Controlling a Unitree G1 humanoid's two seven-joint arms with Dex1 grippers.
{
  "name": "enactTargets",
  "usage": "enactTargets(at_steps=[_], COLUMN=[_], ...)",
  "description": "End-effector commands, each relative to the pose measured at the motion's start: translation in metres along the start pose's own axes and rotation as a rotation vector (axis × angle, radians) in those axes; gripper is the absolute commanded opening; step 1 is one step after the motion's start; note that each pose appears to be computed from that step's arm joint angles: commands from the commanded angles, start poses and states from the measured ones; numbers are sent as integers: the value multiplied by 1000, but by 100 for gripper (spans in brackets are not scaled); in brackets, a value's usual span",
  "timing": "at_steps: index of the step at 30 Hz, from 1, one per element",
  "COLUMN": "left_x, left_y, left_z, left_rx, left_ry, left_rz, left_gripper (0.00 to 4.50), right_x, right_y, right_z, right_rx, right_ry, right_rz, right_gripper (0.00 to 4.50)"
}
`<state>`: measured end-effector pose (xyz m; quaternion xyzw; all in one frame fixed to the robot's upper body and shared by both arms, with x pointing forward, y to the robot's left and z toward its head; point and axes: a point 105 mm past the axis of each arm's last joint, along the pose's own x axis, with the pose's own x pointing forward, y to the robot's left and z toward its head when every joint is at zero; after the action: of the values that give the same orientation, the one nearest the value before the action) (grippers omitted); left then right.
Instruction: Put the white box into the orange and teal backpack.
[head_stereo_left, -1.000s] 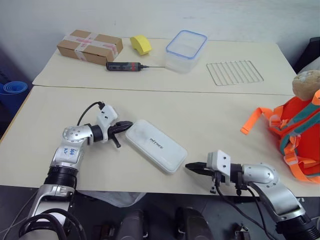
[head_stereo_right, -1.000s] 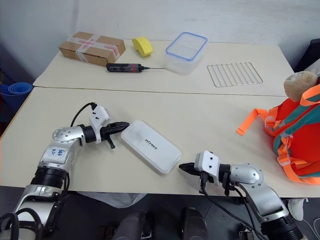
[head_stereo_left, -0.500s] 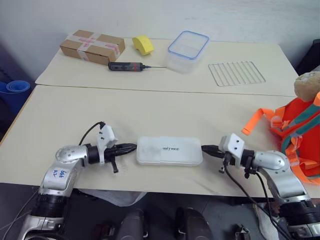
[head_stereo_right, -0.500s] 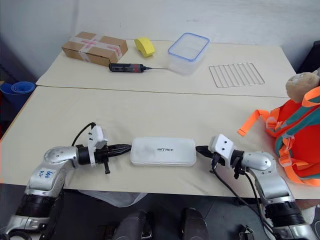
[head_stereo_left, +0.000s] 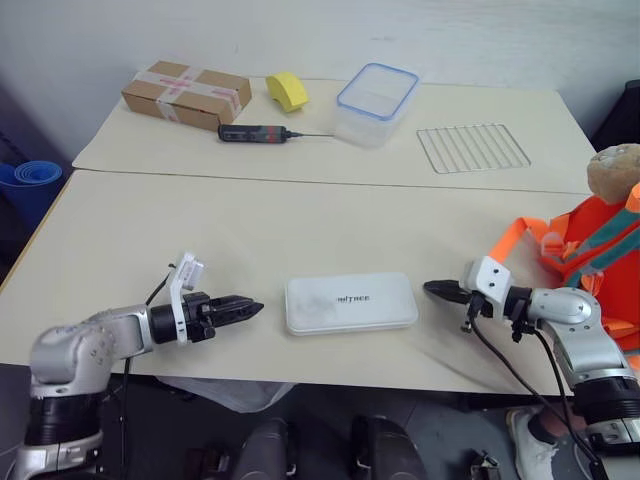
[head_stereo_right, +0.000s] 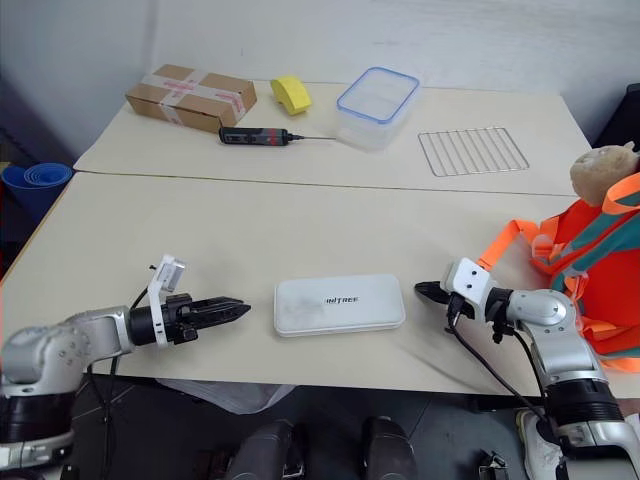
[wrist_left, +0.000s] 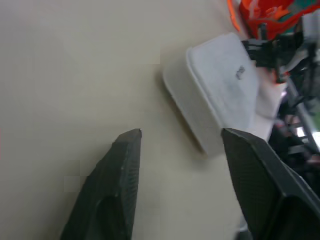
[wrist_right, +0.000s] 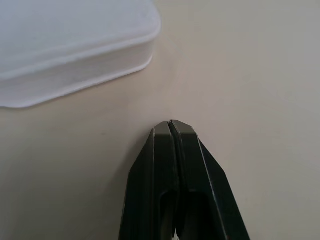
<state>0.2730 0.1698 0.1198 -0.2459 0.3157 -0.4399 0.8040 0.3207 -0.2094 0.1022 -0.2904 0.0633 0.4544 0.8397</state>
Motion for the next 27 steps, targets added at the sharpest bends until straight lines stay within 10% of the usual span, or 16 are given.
enactTargets(at_steps=[1,3,20,27], left_x=[10,16,78,86], left_y=[-3,1,-24,-32], left_z=[-9,-16,-12,-8], left_rx=[-114,-148,-407,-448], left_ry=[77,128,188,175], left_rz=[-2,27,-199,-238], left_gripper=[382,446,449,281], right_x=[1,3,39,39], right_y=[17,28,32,43], right_z=[-2,-6,23,37], right_rx=[-130,-193,-195,-136], right_ry=[80,119,-7,-61], right_rz=[145,220,210,203], right_gripper=[0,0,0,0])
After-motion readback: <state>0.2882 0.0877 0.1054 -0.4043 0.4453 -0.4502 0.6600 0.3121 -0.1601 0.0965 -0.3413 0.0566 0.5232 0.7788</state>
